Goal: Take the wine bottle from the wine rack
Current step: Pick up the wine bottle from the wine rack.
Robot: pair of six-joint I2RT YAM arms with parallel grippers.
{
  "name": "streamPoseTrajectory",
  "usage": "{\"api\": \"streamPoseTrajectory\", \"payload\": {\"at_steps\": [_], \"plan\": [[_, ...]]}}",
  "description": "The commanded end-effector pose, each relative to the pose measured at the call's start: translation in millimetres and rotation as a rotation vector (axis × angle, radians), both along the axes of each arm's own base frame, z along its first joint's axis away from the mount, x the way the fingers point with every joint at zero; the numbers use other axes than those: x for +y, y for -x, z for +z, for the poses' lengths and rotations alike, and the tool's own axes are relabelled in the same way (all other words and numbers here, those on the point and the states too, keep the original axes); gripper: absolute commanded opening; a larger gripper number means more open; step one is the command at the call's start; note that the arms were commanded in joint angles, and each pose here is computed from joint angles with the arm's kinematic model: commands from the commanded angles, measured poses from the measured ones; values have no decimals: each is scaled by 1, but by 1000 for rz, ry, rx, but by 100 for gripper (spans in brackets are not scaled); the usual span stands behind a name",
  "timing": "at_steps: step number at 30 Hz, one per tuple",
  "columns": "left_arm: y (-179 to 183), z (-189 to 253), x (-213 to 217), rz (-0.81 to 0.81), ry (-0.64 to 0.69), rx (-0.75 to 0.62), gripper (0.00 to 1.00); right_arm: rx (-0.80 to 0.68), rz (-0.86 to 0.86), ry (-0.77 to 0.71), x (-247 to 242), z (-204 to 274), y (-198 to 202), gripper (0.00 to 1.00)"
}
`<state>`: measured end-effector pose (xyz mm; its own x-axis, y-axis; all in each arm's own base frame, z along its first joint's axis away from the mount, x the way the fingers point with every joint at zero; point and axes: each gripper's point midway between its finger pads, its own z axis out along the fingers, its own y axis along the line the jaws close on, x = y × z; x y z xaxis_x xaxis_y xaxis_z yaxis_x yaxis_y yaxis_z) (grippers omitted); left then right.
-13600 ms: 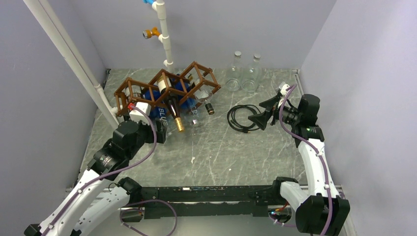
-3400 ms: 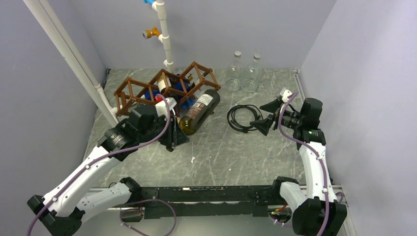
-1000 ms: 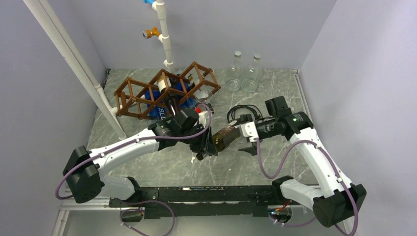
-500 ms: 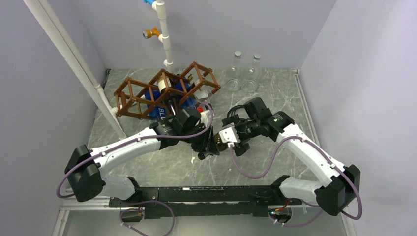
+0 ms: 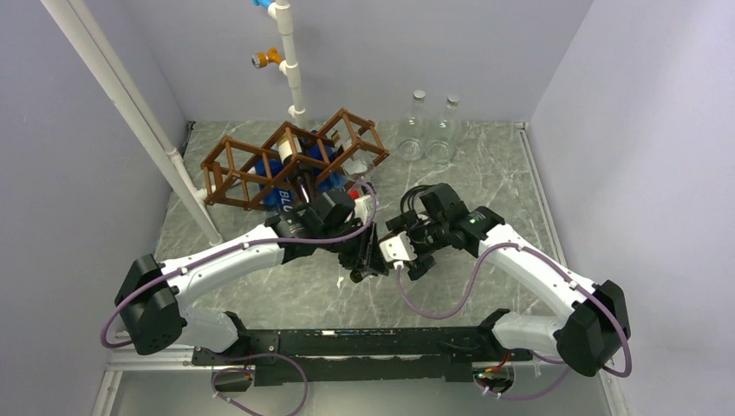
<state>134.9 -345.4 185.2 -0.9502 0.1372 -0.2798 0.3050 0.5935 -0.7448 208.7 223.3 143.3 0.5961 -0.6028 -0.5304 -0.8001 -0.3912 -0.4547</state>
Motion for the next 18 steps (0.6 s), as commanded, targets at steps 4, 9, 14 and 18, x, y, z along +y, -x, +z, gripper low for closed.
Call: {"api": "streamPoseTrajectory", "payload": {"at_steps": [4,9,14,18], "plan": [[-9,64,-26,-48,229,-141,0,-21,14,-31,8,-4,-4,80],[-7,62,-24,-51,232,-137,20,18,34,-70,11,-4,8,58],[-4,62,-23,-48,268,-144,68,62,55,-122,11,-10,23,14],[-4,60,-20,-43,275,-171,86,72,51,-148,9,-14,27,2]]}}
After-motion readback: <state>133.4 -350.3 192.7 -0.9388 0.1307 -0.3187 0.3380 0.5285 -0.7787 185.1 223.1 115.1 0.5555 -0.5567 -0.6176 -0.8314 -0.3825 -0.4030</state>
